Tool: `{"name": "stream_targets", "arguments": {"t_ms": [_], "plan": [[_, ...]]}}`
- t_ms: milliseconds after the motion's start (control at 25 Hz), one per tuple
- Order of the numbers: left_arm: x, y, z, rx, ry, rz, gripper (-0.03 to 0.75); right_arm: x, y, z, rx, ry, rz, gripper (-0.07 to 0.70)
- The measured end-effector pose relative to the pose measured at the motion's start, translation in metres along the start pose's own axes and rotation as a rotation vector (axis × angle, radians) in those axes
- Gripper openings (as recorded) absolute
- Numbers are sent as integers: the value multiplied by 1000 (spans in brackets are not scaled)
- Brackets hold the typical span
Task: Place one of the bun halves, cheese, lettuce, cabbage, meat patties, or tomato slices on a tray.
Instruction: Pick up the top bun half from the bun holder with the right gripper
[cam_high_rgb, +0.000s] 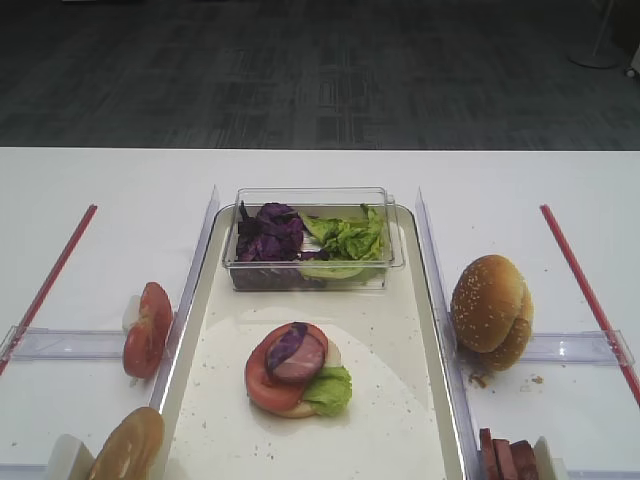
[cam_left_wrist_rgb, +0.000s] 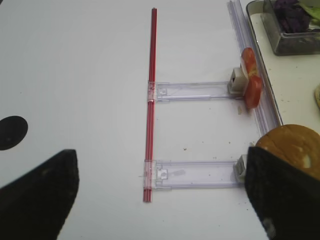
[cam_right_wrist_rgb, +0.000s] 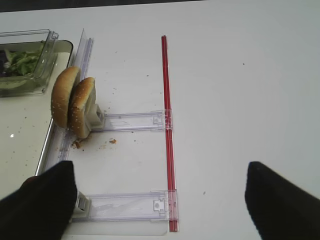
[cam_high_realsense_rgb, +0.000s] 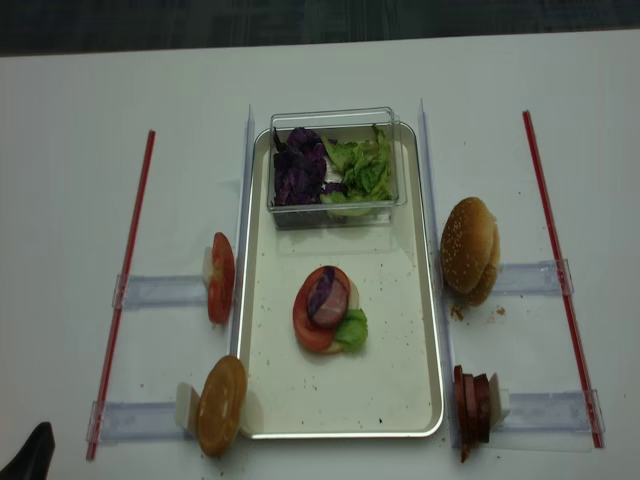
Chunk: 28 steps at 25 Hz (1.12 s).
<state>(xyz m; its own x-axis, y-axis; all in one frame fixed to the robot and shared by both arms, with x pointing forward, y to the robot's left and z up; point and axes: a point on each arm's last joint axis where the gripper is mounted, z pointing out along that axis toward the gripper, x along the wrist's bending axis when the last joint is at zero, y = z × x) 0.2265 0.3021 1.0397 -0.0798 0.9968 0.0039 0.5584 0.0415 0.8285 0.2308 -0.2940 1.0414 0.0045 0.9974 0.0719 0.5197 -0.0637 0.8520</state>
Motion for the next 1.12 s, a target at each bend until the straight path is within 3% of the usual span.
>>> {"name": "stream_targets", "arguments": {"t_ms": [840, 1120], "plan": [[0, 0, 0, 0, 0, 0, 618, 0, 0, 0, 4, 0, 0, 692], [0, 0, 0, 0, 0, 0, 618, 0, 13, 19, 198, -7, 10, 692]]}}
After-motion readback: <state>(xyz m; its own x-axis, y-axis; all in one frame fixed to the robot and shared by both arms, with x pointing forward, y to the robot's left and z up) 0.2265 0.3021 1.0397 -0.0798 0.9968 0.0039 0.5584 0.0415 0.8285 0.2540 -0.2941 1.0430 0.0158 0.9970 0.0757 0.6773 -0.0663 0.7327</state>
